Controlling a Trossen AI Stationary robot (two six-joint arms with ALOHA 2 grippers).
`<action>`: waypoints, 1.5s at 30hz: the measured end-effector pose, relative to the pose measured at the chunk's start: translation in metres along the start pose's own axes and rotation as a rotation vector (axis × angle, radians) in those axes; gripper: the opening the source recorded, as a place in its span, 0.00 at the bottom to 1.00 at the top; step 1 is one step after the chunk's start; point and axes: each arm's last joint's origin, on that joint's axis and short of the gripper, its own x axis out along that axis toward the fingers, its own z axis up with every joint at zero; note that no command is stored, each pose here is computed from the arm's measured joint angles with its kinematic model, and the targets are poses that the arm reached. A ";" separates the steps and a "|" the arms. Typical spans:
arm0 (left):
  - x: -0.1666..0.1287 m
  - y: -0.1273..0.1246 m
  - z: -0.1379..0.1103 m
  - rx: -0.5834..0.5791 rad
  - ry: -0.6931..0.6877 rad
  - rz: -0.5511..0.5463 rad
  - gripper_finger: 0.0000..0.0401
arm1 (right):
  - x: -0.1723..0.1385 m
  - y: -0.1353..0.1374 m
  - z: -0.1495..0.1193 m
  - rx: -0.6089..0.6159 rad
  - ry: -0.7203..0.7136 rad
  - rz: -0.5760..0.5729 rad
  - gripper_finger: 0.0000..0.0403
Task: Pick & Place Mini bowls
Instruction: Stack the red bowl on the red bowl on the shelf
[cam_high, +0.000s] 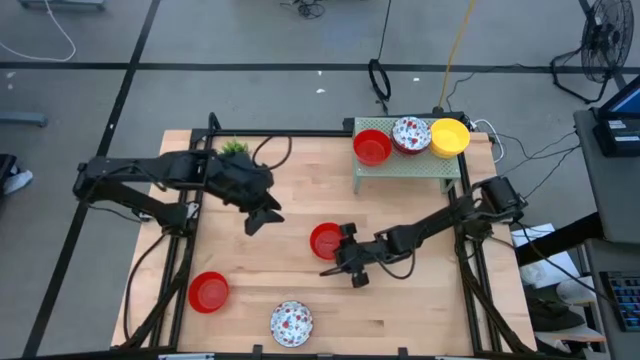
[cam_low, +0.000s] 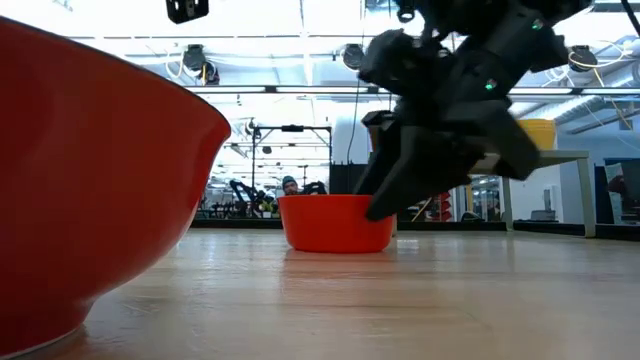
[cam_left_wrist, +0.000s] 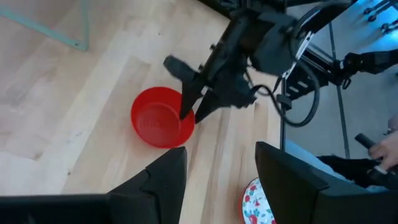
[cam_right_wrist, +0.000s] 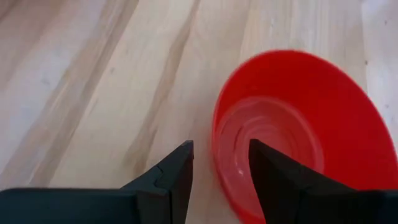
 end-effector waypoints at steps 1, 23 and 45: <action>-0.001 -0.001 -0.001 0.003 -0.004 -0.002 0.49 | 0.002 -0.001 0.001 0.001 0.004 0.000 0.35; -0.001 -0.018 -0.012 0.060 0.018 -0.030 0.49 | 0.008 -0.005 0.001 0.180 0.027 0.062 0.02; 0.000 -0.031 -0.020 0.115 0.022 -0.026 0.49 | -0.186 -0.104 0.067 0.402 -0.439 -0.392 0.00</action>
